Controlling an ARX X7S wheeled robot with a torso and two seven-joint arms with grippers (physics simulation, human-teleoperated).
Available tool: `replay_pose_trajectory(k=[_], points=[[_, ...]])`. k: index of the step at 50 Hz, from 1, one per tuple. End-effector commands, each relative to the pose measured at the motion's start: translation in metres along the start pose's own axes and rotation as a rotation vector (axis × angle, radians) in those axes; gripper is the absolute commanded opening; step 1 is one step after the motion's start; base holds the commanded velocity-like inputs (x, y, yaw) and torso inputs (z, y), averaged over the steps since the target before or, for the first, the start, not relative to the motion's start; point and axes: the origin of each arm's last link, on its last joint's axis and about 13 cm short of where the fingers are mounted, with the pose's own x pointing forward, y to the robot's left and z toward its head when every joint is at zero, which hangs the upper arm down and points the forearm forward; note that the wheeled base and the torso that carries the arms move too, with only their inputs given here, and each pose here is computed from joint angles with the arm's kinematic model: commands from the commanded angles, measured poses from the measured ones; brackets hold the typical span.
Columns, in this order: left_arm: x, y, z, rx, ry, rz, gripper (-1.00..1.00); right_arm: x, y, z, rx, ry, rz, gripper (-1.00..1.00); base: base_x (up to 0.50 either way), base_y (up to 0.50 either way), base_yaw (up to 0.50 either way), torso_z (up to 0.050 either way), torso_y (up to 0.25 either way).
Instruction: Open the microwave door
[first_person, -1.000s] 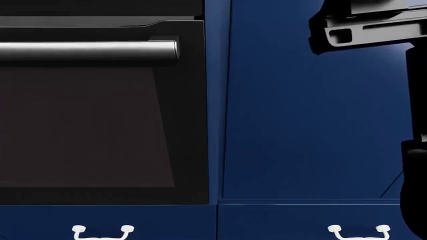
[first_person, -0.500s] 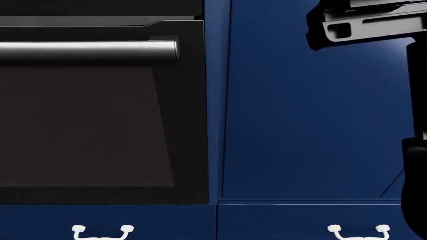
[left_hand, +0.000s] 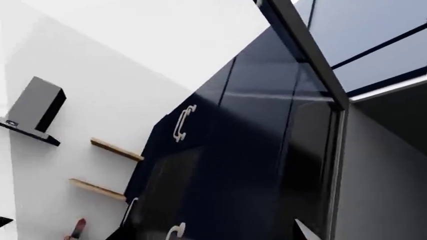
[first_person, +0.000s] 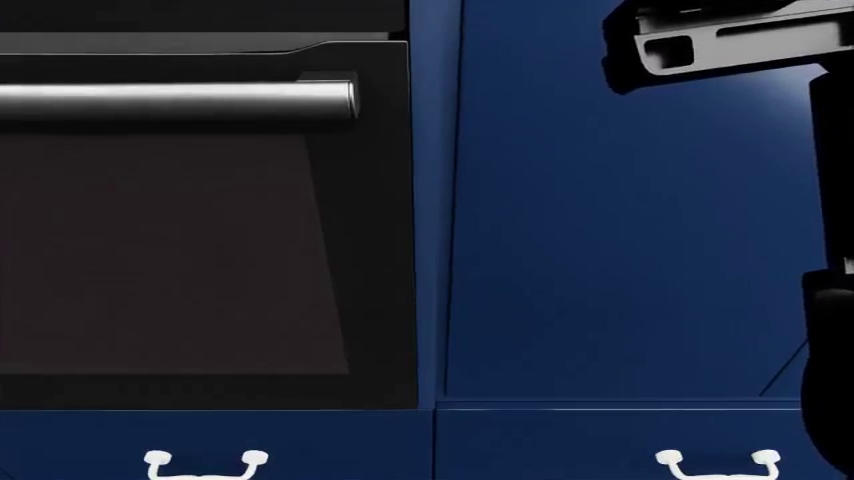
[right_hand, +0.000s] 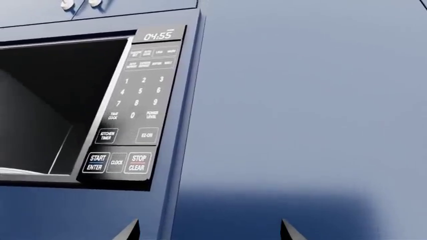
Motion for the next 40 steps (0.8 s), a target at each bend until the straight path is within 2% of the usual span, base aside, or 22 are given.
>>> replay_pose_trajectory(k=[1,13,28,40], points=[[0.010,0.041,-0.005,0.078,-0.003,0.093,1.00,0.000,0.002,0.001,0.000,-0.002,0.006,1.00,0.00,0.00,0.00,0.000,0.000],[0.015,0.068,-0.012,0.209,-0.005,0.154,1.00,0.001,0.004,0.002,-0.007,-0.004,0.008,1.00,0.00,0.00,0.00,0.000,0.000],[0.019,0.116,-0.023,0.382,0.027,0.266,1.00,0.001,0.004,0.001,-0.011,0.000,0.009,1.00,0.00,0.00,0.00,0.000,0.000],[0.017,0.138,-0.023,0.485,0.039,0.328,1.00,0.002,0.004,0.002,-0.014,-0.002,0.014,1.00,0.00,0.00,0.00,0.000,0.000]])
